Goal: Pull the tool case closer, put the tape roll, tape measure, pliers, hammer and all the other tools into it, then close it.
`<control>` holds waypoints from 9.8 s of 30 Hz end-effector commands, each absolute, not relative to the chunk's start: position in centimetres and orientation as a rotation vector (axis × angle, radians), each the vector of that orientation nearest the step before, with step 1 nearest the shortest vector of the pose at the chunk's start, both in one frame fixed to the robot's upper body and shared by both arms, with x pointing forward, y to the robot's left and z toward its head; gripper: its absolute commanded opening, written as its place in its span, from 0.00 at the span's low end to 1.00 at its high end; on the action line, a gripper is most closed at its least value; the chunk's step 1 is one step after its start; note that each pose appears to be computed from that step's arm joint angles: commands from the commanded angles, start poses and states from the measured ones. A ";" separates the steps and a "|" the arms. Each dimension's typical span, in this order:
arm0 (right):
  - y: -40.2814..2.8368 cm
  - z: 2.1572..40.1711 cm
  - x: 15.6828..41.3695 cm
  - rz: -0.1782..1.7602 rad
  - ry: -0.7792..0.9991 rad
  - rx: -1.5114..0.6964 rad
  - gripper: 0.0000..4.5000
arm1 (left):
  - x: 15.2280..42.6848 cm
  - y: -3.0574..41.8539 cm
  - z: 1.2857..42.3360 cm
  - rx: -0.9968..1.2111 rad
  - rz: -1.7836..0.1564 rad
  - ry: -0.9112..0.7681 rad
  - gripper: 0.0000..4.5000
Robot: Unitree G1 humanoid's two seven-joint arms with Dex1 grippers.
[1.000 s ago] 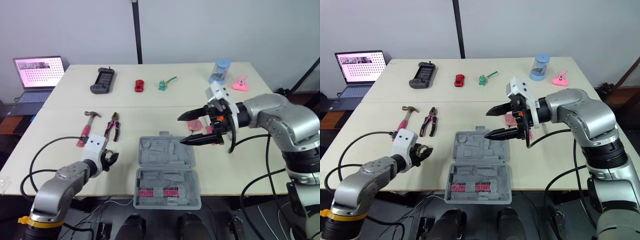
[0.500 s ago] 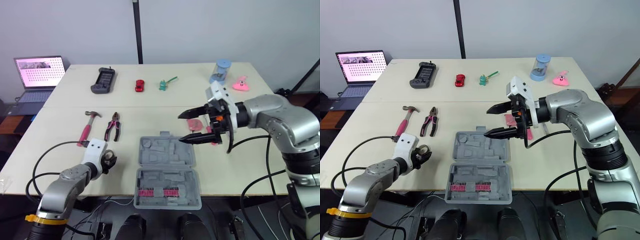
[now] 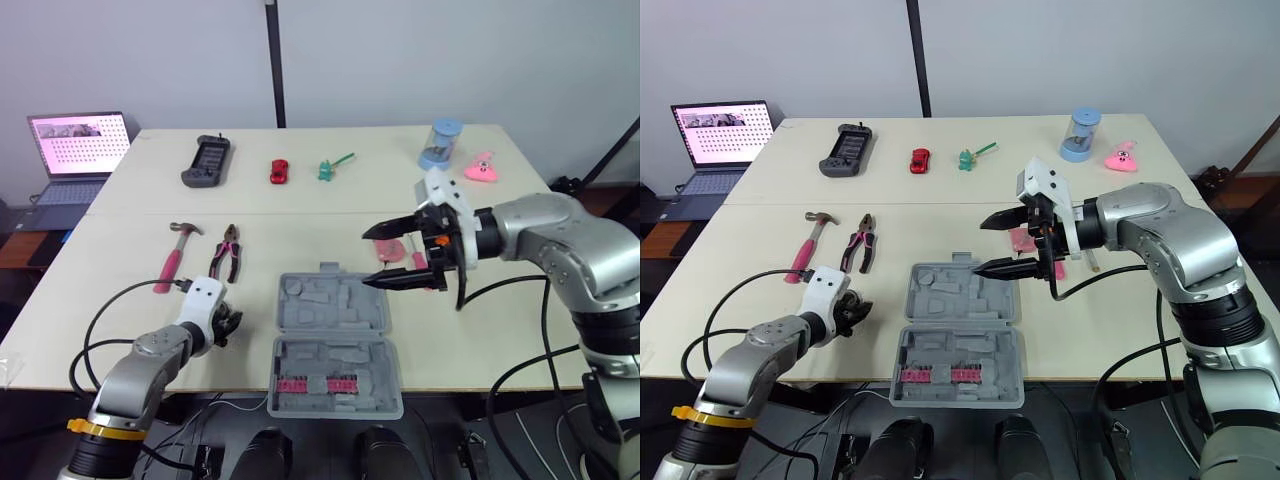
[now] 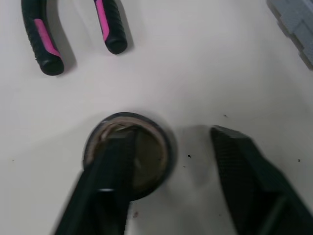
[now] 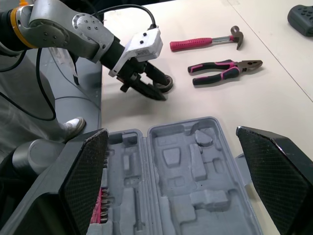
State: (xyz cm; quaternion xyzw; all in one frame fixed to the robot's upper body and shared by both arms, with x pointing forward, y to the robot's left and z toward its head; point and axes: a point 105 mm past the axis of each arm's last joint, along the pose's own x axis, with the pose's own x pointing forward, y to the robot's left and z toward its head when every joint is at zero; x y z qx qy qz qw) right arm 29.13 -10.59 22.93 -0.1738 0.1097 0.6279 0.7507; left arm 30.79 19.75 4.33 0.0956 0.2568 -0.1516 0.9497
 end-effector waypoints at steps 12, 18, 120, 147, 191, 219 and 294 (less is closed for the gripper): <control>-10.2 24.3 28.8 1.361 0.149 -0.399 1.00 | 32.1 19.8 10.0 0.314 -0.404 0.381 0.01; -9.6 23.8 28.1 1.358 0.148 -0.390 1.00 | 32.2 17.2 13.5 0.398 -0.663 0.270 0.01; -11.0 18.7 28.7 1.111 0.273 -0.411 1.00 | 36.8 10.9 4.4 0.457 -1.180 0.314 0.39; -24.1 15.8 31.2 0.680 0.156 -0.423 1.00 | 32.8 21.0 14.5 0.286 -0.857 0.101 0.99; -14.8 12.2 34.0 0.489 0.246 -0.203 1.00 | 28.8 14.0 21.7 0.386 -1.088 -0.006 0.99; -14.3 9.1 40.2 0.217 0.520 0.158 0.50 | 29.0 14.6 20.7 0.362 -0.944 -0.035 1.00; -16.4 4.9 23.9 0.449 0.893 0.224 0.01 | 27.3 11.3 15.6 0.313 -1.217 0.109 1.00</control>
